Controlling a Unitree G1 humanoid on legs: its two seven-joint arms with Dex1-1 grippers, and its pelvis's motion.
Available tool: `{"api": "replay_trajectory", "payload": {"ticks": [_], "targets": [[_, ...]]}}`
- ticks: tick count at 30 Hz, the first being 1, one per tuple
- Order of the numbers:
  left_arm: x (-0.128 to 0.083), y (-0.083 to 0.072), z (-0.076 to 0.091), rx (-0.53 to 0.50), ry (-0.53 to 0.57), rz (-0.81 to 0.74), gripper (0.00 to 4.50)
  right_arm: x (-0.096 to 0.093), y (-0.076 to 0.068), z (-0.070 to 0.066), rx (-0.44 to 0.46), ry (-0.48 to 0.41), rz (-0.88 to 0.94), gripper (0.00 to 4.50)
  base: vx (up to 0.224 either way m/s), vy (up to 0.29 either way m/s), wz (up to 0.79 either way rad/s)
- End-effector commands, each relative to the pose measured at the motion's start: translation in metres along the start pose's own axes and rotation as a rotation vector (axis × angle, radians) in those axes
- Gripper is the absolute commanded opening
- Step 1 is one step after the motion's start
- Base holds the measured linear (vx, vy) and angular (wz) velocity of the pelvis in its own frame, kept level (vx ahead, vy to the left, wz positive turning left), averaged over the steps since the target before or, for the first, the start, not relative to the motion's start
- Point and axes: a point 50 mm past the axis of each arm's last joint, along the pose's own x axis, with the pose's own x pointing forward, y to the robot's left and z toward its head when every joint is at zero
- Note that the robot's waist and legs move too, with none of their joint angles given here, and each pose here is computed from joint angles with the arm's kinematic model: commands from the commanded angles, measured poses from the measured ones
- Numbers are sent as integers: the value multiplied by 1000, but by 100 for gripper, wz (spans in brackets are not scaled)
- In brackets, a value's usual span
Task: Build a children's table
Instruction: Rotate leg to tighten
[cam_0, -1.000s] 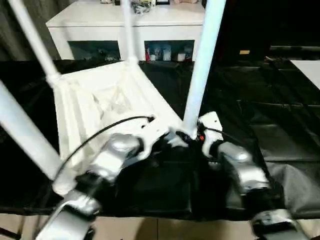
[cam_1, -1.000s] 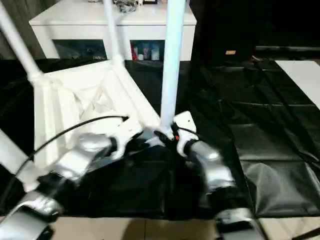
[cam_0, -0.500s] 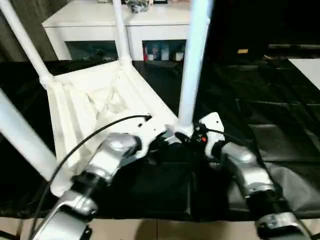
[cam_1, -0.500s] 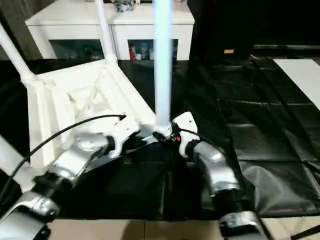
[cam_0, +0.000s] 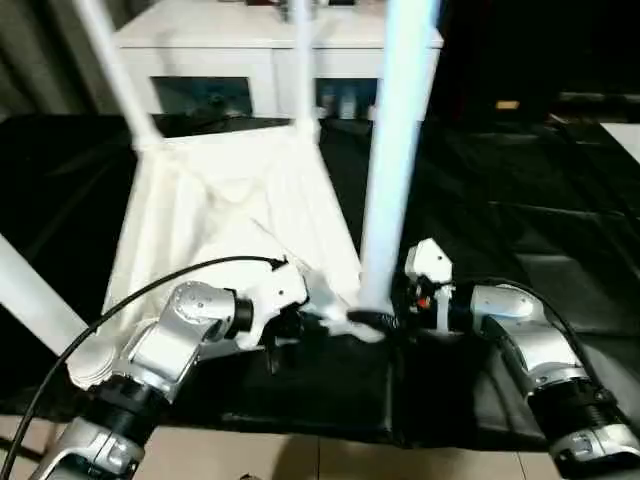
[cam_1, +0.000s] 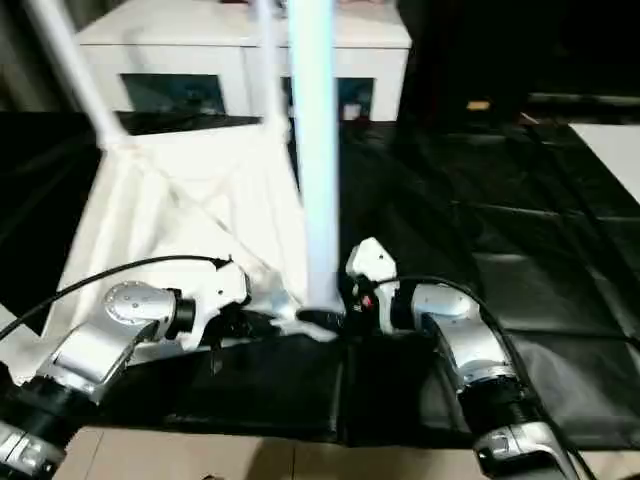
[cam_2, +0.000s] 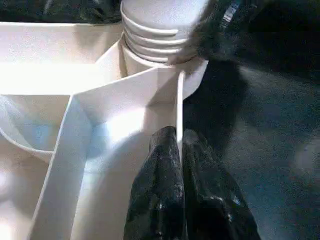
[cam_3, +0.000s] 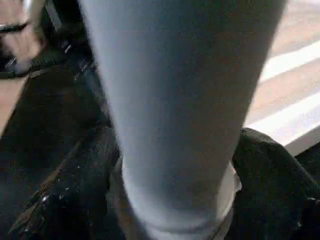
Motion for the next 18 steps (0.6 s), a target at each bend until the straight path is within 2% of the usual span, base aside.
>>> {"api": "replay_trajectory", "payload": {"ticks": [1, 4, 7, 10, 11, 18], "targets": [[1, -2, 19, 36, -115, -27, 0, 0, 3, 1, -30, 15, 39, 377, 0, 0, 0], [0, 0, 19, 38, -108, -17, 0, -1, 3, -1, -34, 31, 47, 377, 0, 0, 0], [-1, 1, 19, 37, -103, -13, 0, -2, 2, -1, -28, 29, 37, 342, 0, 0, 0], [-1, 1, 18, 37, -103, -12, 0, -2, 1, 0, -26, 22, 34, 332, 0, 0, 0], [-1, 0, 18, 36, -103, -12, 0, -2, 2, -1, -24, 20, 35, 308, 0, 0, 0], [0, 0, 15, 21, -94, -5, 0, 5, 4, -5, 8, -8, 2, 274, 0, 0, 0]]}}
